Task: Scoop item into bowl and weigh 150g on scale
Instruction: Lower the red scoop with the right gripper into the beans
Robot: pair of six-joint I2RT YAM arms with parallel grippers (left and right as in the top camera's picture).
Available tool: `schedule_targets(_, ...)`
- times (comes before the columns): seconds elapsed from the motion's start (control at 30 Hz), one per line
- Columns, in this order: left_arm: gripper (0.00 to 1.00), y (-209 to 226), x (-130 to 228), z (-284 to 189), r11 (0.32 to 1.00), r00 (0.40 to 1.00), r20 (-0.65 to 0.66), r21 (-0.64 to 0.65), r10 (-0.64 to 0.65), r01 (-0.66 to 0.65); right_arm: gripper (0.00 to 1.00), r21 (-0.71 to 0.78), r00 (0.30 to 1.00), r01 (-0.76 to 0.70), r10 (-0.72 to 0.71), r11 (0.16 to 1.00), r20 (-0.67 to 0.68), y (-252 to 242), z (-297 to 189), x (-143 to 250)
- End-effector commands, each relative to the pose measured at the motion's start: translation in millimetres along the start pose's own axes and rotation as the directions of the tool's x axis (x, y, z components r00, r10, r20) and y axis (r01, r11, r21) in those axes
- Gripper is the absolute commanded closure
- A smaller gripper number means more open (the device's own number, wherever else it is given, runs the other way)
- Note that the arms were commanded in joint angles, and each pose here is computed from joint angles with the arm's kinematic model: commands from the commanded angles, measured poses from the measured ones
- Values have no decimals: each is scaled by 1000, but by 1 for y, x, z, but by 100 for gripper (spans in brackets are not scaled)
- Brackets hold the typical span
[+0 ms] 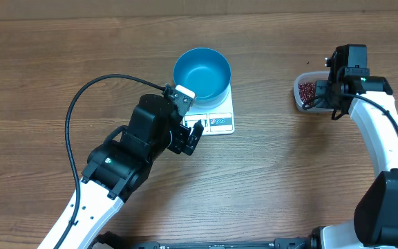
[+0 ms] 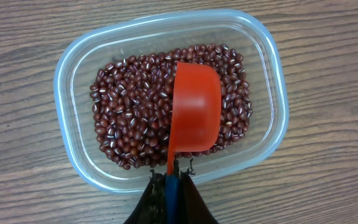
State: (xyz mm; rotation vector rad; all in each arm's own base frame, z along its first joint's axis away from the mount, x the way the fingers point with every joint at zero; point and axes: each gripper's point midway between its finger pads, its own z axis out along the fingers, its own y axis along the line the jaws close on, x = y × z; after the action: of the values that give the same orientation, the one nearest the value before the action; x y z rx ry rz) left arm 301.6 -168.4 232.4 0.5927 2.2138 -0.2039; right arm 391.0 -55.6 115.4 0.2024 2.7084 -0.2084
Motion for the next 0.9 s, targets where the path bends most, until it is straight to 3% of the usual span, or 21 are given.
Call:
schedule_targets(0.0,0,1,2,1,1000,1000,-5,-1,17,-17,96,15,1000,5,-5,1000,-20,-2,7,4)
schedule_targets(0.87,1,1,2,1,1000,1000,-5,-1,17,-17,96,-5,1000,5,-5,1000,-20,1,7,4)
